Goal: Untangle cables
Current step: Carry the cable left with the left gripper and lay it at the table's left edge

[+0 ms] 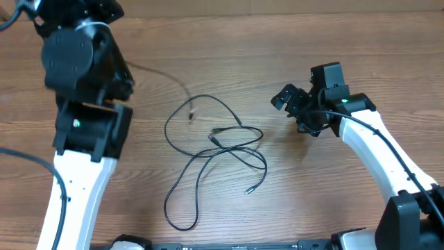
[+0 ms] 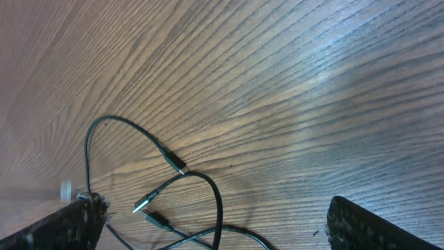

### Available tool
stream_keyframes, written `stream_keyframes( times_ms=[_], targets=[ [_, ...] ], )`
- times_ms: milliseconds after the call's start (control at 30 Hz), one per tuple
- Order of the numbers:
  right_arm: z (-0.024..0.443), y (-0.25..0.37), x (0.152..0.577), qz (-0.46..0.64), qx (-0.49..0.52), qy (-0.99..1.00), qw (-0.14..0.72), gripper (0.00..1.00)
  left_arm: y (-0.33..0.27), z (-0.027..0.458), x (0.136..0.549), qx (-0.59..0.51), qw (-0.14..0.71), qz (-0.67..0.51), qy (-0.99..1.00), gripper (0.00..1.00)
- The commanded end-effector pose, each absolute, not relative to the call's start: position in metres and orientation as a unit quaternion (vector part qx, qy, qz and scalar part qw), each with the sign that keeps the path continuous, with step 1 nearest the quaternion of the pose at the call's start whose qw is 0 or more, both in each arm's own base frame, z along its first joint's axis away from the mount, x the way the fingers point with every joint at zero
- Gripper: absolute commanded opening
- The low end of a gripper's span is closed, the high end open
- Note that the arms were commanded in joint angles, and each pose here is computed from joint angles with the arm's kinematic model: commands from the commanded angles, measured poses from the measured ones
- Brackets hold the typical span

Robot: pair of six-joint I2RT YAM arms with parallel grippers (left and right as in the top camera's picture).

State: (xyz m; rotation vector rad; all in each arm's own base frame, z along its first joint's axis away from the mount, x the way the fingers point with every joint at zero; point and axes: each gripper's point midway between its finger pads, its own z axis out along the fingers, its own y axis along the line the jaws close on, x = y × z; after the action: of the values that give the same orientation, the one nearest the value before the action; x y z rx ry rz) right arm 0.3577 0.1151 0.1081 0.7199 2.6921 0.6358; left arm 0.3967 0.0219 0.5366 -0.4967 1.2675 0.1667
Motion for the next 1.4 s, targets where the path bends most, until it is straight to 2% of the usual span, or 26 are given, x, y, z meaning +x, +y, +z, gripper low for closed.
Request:
stream_keyframes(
  times_ms=[0,267,567,767,933,1100,1367],
  targets=[
    [0.116,0.114,0.359,0.221,0.248,0.930,0.154,1.00,0.046,0.510,0.421,-0.245,0.750,0.071,0.610,0.04],
    [0.116,0.114,0.359,0.221,0.248,0.930,0.154,1.00,0.127,0.448,0.443,-0.296,0.684,0.094,0.660,0.04],
    [0.116,0.114,0.359,0.221,0.249,0.930,0.154,1.00,0.227,0.427,0.406,-0.383,0.650,0.115,0.646,0.05],
    [0.116,0.114,0.359,0.221,0.249,0.930,0.154,1.00,0.273,0.378,0.390,-0.426,0.582,0.150,0.676,0.04],
    [0.116,0.114,0.359,0.221,0.248,0.930,0.154,1.00,0.257,0.300,0.410,-0.410,0.487,0.084,0.766,0.04],
    [0.116,0.114,0.359,0.221,0.249,0.930,0.154,1.00,0.232,0.249,0.422,-0.395,0.419,0.031,0.817,0.04],
    [0.116,0.114,0.359,0.221,0.248,0.930,0.154,1.00,0.192,0.178,0.419,-0.375,0.298,-0.006,0.878,0.04]
  ],
)
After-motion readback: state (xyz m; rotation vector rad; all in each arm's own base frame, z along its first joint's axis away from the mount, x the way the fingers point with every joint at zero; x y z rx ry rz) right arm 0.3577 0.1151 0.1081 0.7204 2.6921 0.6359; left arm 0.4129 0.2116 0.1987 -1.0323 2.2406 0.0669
